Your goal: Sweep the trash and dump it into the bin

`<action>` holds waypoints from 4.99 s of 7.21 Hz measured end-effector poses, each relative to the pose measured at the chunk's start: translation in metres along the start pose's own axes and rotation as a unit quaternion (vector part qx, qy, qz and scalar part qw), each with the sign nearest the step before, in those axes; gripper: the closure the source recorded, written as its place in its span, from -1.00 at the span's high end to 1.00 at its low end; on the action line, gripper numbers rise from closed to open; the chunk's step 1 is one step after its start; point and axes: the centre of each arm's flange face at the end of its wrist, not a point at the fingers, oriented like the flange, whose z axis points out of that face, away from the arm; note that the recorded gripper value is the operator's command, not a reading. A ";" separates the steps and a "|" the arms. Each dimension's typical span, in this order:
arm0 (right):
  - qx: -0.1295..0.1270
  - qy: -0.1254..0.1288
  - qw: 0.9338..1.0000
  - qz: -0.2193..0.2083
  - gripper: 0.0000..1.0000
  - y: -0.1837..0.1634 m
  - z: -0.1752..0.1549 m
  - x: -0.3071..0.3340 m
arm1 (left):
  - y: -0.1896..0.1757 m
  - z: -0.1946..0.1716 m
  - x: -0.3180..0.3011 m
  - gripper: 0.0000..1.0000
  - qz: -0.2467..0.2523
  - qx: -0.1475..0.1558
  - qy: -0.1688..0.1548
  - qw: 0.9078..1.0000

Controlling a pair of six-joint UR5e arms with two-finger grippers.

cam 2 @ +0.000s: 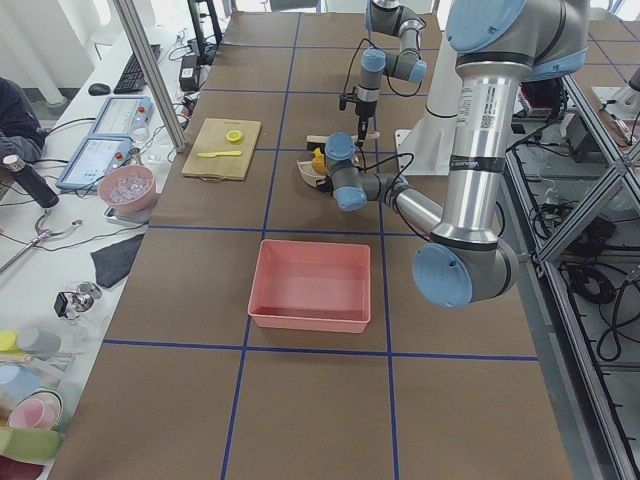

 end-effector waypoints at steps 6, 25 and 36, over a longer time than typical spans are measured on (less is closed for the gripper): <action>0.001 -0.027 0.999 0.016 -1.00 0.000 -0.006 -0.011 | -0.006 -0.002 0.000 -0.76 0.003 0.005 0.000 1.000; -0.037 -0.023 0.998 0.040 -1.00 -0.017 -0.114 0.034 | -0.037 -0.021 0.013 -0.89 0.006 0.107 0.024 0.994; -0.009 0.079 0.996 -0.052 -1.00 -0.053 -0.273 0.210 | 0.138 -0.159 -0.007 -0.92 -0.076 0.230 -0.078 0.967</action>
